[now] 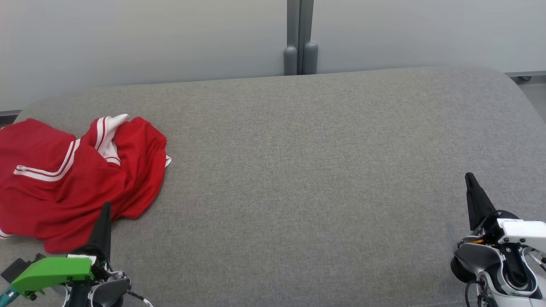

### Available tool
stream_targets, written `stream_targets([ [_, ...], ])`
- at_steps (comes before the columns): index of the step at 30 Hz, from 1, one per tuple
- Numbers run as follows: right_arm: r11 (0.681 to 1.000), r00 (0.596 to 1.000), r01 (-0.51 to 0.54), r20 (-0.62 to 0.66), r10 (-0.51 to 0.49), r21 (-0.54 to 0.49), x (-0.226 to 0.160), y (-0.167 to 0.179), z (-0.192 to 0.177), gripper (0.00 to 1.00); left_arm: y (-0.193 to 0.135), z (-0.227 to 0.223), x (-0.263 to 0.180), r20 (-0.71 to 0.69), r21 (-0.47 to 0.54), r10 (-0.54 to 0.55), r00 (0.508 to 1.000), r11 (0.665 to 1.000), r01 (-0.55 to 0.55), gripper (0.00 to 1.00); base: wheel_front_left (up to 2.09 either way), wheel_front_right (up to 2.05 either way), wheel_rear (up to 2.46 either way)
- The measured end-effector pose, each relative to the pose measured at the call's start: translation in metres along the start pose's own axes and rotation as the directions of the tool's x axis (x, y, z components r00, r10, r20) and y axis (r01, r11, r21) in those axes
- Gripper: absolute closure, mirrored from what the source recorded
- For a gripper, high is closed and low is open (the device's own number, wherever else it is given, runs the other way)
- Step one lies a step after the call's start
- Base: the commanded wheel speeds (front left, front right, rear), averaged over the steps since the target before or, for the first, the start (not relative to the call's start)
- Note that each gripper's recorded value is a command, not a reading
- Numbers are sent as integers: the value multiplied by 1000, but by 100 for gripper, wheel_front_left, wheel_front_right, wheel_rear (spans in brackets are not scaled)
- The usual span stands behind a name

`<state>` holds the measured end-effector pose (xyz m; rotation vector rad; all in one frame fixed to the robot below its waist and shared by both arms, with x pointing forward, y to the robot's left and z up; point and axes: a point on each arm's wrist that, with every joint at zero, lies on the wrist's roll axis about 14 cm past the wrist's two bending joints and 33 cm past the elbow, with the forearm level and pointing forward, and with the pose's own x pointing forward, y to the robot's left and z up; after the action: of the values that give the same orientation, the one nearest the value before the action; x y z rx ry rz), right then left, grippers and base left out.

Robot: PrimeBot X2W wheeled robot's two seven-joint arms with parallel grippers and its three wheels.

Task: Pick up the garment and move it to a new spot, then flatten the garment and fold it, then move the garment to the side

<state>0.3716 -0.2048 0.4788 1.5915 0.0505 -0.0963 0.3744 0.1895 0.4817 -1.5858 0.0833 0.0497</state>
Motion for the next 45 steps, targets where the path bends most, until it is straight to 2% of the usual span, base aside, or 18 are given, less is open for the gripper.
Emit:
stream_targets([
  [2, 1000, 1000, 0, 0, 0, 0, 0, 0, 0, 100, 0, 0, 0, 0, 0, 0, 1000, 1000, 0, 100, 0, 0, 0],
  [3, 1000, 1000, 7, 0, -7, 2, -1, -2, 0, 0, 2, 0, -1, 0, -1, 7, 1000, 1000, -7, 0, 0, 0, 0],
  [7, 998, 998, 64, -1, -64, 15, -10, -22, -4, 0, 22, -3, -9, 0, -14, 63, 998, 998, -63, 0, 0, 0, 0],
  [13, 998, 998, 68, 7, -68, -17, -10, -23, -4, 0, 22, -5, -10, 3, -6, 65, 998, 998, -65, 0, 0, 0, 0],
  [18, 992, 998, 67, -11, -69, -111, -9, -21, -4, 0, 21, -5, -10, 7, 18, 63, 998, 998, -63, 0, 0, 0, 0],
  [22, 979, 997, 70, -28, -76, -192, -7, -21, -6, 0, 20, 0, -10, 19, 86, 61, 998, 994, -62, 0, 0, 0, 0],
  [27, 938, 995, 62, -50, -84, -342, -4, -14, -7, 0, 18, -1, -11, 15, 181, 57, 998, 982, -59, 0, 0, 0, 0],
  [32, 891, 993, 50, -73, -93, -452, -2, -14, -17, 0, 18, 1, -11, 5, 294, 62, 998, 954, -60, 0, 0, 0, 0],
  [45, 795, 991, 28, -87, -102, -606, -4, -16, -30, 0, 17, 1, -12, 20, 441, 65, 998, 895, -67, 0, 0, 0, 0],
])
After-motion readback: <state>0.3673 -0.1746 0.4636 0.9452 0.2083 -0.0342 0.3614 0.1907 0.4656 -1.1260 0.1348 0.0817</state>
